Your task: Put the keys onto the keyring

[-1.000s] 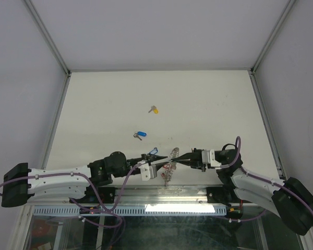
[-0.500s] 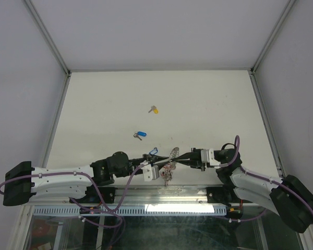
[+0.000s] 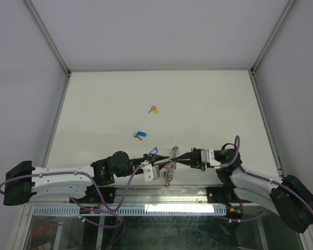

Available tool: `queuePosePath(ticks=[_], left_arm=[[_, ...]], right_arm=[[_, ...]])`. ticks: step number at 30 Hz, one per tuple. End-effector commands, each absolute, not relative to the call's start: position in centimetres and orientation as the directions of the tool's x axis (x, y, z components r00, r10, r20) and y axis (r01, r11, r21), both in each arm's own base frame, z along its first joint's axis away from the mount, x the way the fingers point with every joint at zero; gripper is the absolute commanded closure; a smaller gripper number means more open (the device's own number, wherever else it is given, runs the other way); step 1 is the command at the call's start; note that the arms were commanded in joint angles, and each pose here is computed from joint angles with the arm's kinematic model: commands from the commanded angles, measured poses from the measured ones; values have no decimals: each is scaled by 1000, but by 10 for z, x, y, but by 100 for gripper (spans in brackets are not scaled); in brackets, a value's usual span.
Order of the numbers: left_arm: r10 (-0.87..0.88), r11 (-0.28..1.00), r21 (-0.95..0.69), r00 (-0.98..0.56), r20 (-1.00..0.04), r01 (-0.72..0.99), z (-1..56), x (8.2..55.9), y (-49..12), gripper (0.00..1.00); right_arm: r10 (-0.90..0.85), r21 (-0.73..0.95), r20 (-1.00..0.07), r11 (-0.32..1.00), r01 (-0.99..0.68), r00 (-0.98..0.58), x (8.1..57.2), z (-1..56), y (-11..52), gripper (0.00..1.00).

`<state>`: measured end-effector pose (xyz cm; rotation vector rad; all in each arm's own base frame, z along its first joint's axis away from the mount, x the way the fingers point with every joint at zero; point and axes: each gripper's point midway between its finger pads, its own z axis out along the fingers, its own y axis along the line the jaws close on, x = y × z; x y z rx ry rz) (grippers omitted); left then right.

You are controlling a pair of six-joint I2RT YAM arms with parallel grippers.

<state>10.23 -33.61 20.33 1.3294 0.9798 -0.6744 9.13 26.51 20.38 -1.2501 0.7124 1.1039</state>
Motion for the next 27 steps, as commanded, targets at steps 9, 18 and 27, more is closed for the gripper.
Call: queuePosePath(ticks=[9,18,27], left_arm=[[56,195,500,499,-865,844,241,102,-335,78],[65,188,501,498,-864,845,235,103,-339,79],[79,197,518,513,-854,832,233,108,-344,89]], right_arm=[[310,-470,-840,-6,-883,445,93,234,265,100],[320,-472,-838,-17,-881,443,92,237,266,100],[322,-467,-842,-35,-883,433,89,236,267,100]])
